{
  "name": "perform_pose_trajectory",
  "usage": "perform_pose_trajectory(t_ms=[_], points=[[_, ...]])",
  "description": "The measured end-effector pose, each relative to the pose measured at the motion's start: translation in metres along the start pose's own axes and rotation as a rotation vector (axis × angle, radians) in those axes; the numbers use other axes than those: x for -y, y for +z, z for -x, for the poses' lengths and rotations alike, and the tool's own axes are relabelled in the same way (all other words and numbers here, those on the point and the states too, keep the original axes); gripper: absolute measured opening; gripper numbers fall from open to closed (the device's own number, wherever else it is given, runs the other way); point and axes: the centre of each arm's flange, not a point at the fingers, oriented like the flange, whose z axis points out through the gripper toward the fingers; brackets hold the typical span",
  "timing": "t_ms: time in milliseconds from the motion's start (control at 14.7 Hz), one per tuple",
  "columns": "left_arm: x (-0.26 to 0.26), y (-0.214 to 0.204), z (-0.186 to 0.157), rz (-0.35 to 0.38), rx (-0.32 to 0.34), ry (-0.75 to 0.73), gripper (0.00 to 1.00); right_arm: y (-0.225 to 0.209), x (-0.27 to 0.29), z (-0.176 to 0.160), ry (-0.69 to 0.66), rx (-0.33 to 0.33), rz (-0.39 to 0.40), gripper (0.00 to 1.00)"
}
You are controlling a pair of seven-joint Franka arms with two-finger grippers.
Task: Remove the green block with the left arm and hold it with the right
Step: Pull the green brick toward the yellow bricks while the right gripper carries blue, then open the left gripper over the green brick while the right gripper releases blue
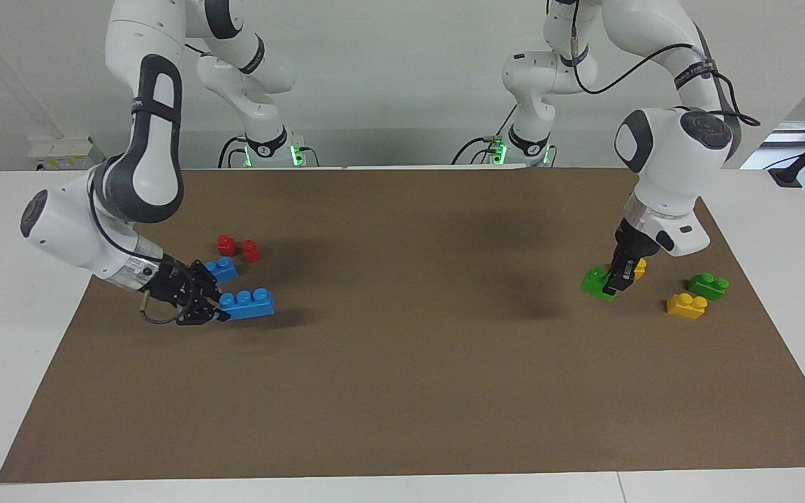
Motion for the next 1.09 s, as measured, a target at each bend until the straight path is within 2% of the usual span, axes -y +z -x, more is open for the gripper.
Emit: perform_pose_trajectory(t_ms=[204, 476, 817, 1089], points=[[0.015, 0.025, -0.032, -0.005, -0.006, 0.107, 0.34, 0.017, -0.014, -0.022, -0.007, 0.014, 0.027, 0.35], [0.027, 0.061, -0.062, 0.000, -0.020, 0.172, 0.34, 0.041, -0.014, -0.017, 0.010, 0.029, 0.005, 0.35], [0.043, 0.106, -0.093, 0.011, -0.042, 0.126, 0.34, 0.069, -0.014, -0.003, 0.020, 0.028, -0.022, 0.35], [0.054, 0.111, -0.112, 0.024, -0.057, 0.035, 0.34, 0.074, -0.016, -0.004, 0.025, 0.020, -0.023, 0.35]])
